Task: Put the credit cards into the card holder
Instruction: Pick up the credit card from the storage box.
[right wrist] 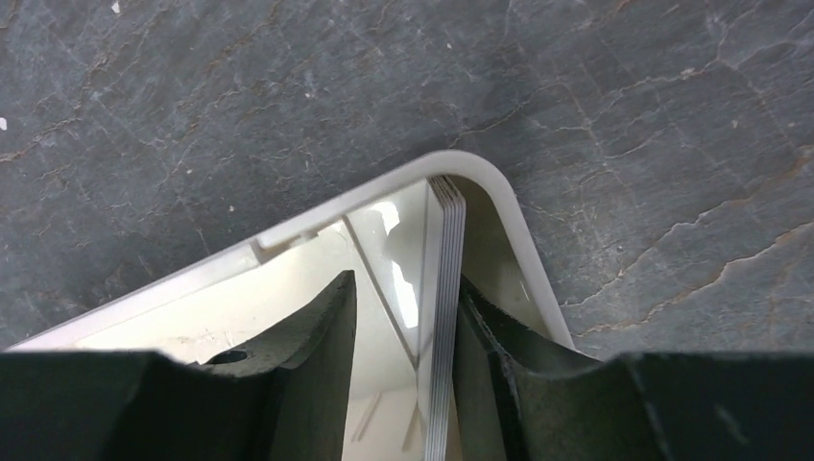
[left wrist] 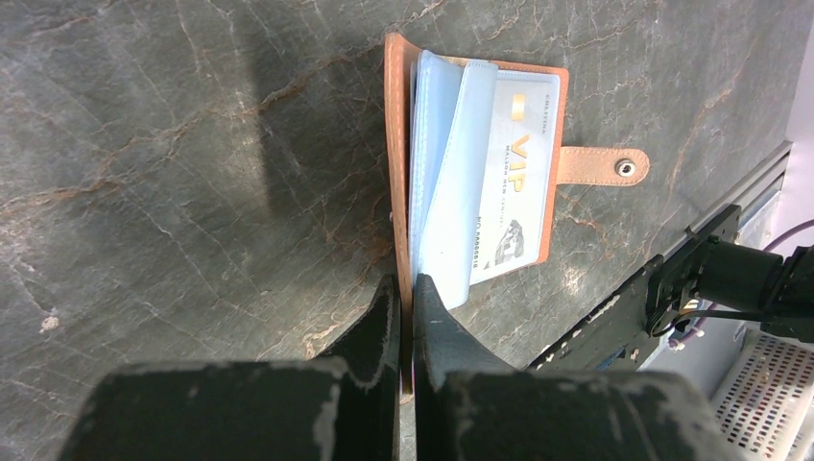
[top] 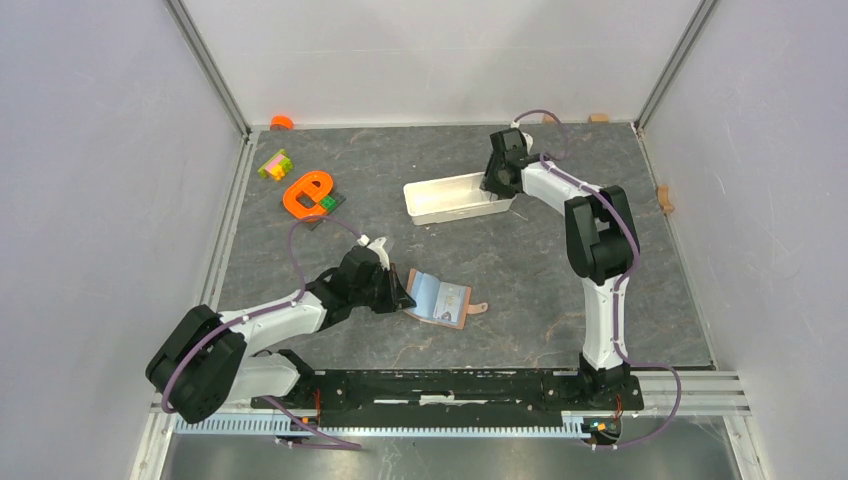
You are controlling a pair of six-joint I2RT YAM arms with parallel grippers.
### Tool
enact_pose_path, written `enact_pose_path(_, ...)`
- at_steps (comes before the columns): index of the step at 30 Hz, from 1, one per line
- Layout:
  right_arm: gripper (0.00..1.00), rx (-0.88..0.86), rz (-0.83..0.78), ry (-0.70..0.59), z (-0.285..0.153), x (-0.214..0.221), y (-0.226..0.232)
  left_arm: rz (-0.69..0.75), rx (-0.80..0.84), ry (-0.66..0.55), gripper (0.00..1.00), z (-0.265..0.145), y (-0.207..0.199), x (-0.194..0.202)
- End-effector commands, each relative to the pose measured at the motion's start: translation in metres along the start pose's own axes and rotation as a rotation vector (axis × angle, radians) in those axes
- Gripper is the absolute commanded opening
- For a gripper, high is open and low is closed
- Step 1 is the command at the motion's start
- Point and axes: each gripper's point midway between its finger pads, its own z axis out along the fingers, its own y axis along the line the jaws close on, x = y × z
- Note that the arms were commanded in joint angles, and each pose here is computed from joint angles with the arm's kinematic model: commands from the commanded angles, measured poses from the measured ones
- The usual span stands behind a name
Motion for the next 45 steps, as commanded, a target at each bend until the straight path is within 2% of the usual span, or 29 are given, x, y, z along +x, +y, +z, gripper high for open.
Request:
enact_pose_path(1, 0.43, -0.049, 0.078, -0.080, -0.018, -0.023, 0.011, 0.023, -0.004, -0.011, 0.02, -0.001, 0.004, -0.001)
enact_pose_path(13, 0.41, -0.072, 0.111, -0.123, -0.034, -0.035, 0.013, 0.022, -0.008, -0.011, 0.02, -0.002, 0.007, 0.001)
enact_pose_path(28, 0.29, -0.046, 0.105, -0.111, -0.032, -0.030, 0.005, 0.021, -0.008, -0.007, 0.02, -0.002, 0.008, 0.003)
enact_pose_path(41, 0.28, 0.114, 0.046, -0.105, -0.032, -0.022, -0.029, 0.021, -0.007, -0.005, 0.02, -0.002, 0.008, 0.004)
enact_pose_path(45, 0.31, 0.131, 0.027, -0.103, -0.031, -0.023, -0.031, 0.020, -0.010, -0.003, 0.02, -0.001, 0.009, 0.004)
